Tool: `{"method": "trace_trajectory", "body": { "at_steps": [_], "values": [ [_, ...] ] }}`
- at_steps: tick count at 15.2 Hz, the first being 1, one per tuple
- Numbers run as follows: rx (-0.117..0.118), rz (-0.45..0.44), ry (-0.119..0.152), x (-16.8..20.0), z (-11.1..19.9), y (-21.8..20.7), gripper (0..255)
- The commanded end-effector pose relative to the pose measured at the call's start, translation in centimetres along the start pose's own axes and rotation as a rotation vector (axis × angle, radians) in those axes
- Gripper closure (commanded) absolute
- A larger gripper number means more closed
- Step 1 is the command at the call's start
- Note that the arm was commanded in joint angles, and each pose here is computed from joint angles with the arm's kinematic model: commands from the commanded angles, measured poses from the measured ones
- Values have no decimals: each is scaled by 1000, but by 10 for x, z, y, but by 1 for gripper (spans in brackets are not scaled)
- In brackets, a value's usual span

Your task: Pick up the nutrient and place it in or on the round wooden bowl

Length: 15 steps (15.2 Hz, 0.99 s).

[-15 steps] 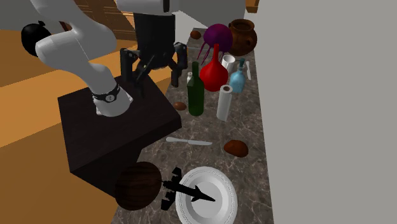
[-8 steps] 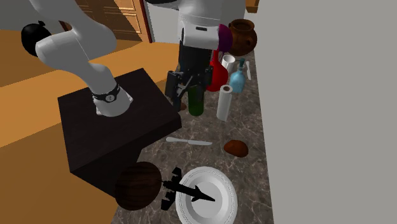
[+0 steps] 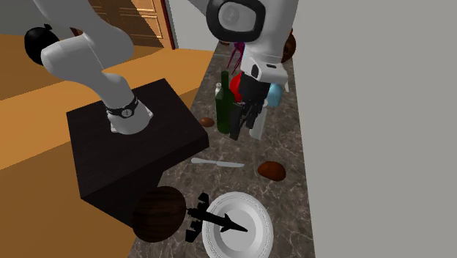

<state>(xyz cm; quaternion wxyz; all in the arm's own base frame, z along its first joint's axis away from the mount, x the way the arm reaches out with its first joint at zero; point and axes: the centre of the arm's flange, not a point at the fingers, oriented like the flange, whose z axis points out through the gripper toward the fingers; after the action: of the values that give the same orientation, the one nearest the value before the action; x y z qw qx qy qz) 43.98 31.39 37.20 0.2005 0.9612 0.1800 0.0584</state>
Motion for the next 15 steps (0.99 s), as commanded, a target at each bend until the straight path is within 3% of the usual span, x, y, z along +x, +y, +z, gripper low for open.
{"method": "trace_trajectory", "body": {
  "at_steps": [1,15],
  "values": [
    [-22,-30,1,12,16,-23,0],
    [-172,-244,-4,55,127,-187,0]
  ]
}}
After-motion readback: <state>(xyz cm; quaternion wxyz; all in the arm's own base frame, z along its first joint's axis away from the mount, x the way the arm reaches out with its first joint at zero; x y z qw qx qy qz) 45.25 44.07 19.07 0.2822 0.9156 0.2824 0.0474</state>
